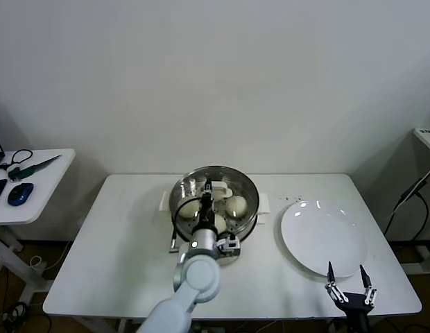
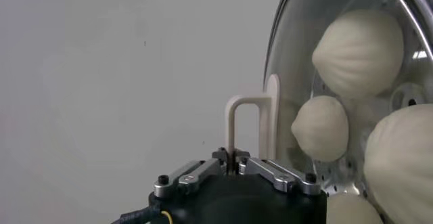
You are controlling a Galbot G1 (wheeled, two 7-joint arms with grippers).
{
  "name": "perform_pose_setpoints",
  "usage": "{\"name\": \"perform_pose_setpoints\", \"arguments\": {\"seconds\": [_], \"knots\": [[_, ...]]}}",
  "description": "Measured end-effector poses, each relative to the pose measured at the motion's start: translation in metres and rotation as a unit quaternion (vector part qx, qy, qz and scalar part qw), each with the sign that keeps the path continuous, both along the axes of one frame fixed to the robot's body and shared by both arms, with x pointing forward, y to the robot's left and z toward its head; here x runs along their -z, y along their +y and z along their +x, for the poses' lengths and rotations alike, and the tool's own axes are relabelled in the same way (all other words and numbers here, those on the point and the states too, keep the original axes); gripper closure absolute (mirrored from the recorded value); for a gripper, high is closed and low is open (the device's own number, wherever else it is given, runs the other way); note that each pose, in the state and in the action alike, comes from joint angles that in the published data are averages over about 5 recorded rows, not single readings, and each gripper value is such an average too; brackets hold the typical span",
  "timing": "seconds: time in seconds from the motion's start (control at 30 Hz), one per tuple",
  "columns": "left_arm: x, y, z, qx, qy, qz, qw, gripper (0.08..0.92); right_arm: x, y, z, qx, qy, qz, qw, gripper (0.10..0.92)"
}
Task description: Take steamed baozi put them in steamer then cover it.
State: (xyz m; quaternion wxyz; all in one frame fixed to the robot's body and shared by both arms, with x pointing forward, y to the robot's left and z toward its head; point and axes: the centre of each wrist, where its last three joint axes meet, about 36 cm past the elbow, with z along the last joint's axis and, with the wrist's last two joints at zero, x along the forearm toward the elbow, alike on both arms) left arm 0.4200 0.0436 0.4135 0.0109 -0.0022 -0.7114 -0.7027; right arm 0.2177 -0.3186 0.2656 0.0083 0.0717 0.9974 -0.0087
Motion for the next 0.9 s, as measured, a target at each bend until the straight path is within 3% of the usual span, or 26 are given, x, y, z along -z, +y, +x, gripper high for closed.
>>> {"name": "perform_pose_setpoints", "arguments": {"seconds": [0.3, 0.57, 0.73, 0.9], "knots": [[-0.011, 0.009, -0.012, 0.011, 0.004, -0.027, 1.000, 0.587, -0.001, 0.002, 0.002, 0.002, 0.005, 0.007, 1.000, 0.200], [-0.035, 0.031, -0.040, 0.045, 0.008, -0.082, 0.996, 0.362, 0.001, 0.006, 0.002, 0.000, 0.018, 0.013, 1.000, 0.200], [-0.047, 0.045, -0.062, 0.077, 0.020, -0.141, 0.987, 0.222, 0.001, 0.011, 0.002, 0.004, 0.020, 0.020, 1.000, 0.200], [-0.055, 0.069, -0.071, 0.092, 0.020, -0.227, 0.969, 0.179, -0.005, 0.012, 0.004, 0.004, 0.015, 0.019, 1.000, 0.200]]}}
